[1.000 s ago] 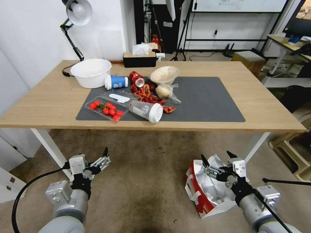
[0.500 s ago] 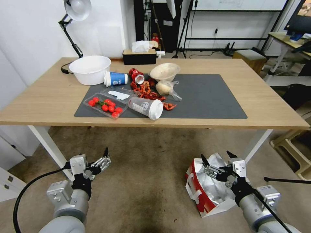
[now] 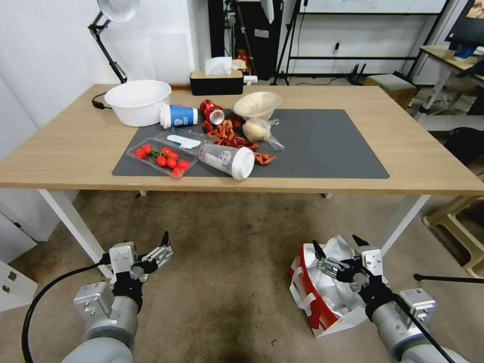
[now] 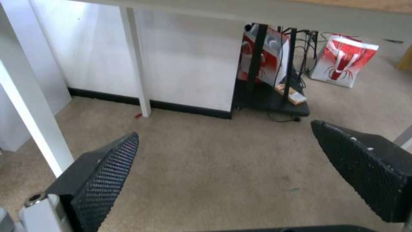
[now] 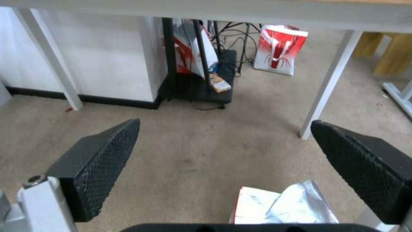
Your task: Pick up the food delivery bag from the floor and place it on the table.
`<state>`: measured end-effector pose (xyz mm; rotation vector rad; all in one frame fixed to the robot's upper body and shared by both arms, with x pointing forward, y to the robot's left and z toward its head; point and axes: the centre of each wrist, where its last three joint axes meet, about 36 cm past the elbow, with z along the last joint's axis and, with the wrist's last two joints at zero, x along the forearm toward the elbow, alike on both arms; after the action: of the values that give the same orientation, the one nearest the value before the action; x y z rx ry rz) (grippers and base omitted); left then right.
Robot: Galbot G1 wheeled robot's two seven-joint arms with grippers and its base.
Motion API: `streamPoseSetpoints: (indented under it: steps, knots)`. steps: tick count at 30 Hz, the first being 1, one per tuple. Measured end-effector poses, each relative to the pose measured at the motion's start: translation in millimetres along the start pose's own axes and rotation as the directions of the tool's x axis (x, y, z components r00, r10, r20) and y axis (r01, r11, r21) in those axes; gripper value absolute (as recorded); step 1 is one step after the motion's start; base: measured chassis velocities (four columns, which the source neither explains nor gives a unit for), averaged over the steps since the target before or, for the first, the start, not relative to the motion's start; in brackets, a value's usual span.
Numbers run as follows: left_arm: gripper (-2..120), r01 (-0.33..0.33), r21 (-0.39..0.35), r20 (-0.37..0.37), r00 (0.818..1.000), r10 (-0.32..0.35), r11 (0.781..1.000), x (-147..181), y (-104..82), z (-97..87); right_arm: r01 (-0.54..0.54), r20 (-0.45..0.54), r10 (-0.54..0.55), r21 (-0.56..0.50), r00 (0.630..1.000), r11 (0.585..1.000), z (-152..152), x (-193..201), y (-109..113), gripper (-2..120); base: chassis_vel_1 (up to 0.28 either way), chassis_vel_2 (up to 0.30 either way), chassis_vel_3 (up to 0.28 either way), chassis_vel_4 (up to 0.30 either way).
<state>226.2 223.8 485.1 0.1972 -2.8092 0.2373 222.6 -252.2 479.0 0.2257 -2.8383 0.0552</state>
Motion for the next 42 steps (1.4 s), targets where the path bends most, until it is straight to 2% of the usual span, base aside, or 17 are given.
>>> streamPoseSetpoints:
  steps: [42]
  knots:
    - [100, 0.017, -0.016, 0.009, 1.000, -0.017, 1.000, -0.4, 2.1, 5.2, -0.002, -0.004, 0.002, -0.004, 1.000, 1.000, 3.4, -0.8, -1.0, 100, 0.000, 0.000, 0.000, 0.000]
